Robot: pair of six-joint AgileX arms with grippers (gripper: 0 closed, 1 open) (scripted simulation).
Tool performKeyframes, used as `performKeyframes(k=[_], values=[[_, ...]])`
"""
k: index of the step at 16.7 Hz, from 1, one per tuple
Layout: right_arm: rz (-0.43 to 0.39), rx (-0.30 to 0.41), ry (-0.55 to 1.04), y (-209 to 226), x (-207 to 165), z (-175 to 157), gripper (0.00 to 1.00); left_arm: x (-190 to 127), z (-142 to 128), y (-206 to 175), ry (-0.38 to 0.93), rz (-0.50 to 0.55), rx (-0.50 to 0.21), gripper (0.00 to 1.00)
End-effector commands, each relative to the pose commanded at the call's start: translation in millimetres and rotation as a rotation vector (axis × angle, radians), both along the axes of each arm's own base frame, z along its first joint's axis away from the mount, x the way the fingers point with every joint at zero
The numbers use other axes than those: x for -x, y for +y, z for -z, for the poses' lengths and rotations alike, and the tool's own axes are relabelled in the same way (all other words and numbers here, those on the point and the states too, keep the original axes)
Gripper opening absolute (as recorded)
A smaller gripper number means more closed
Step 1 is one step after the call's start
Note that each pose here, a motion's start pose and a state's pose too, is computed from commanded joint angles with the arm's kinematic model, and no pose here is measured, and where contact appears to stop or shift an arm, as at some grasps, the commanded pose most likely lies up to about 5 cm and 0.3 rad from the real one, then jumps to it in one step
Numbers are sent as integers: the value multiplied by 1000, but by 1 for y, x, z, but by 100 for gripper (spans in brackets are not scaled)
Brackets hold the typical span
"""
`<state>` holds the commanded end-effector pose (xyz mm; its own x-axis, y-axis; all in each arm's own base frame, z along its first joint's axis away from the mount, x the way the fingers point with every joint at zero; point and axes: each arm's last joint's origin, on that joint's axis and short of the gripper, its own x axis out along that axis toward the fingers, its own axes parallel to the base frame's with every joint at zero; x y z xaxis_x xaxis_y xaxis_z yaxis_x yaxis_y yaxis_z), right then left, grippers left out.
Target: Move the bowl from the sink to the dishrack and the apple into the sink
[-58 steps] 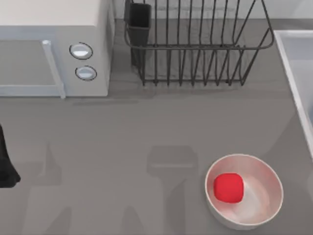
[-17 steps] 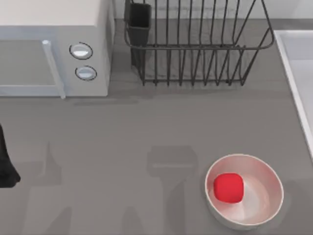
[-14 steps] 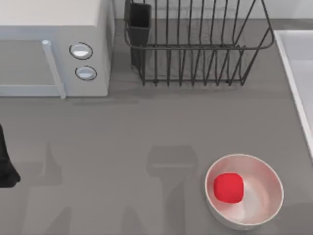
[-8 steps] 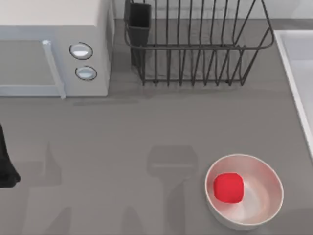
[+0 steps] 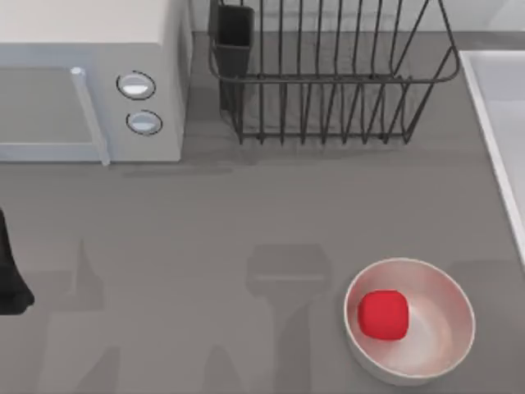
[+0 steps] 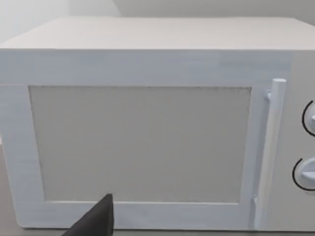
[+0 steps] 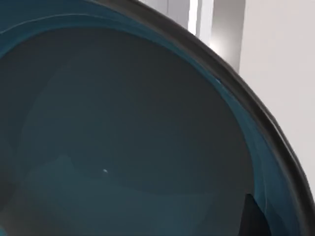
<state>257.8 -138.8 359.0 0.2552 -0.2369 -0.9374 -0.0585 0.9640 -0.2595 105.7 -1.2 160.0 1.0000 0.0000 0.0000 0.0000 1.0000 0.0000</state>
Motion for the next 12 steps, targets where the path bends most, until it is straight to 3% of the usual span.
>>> performKeyframes(k=[3, 6, 9, 12], values=[[-79, 131, -168, 56, -52, -2, 0, 0, 0, 0, 0, 0, 0, 100], [-162, 194, -399, 140, -93, -2, 0, 0, 0, 0, 0, 0, 0, 100], [-228, 160, -671, 240, -103, -7, 0, 0, 0, 0, 0, 0, 0, 100], [-239, 37, -945, 325, -83, -20, 0, 0, 0, 0, 0, 0, 0, 100]])
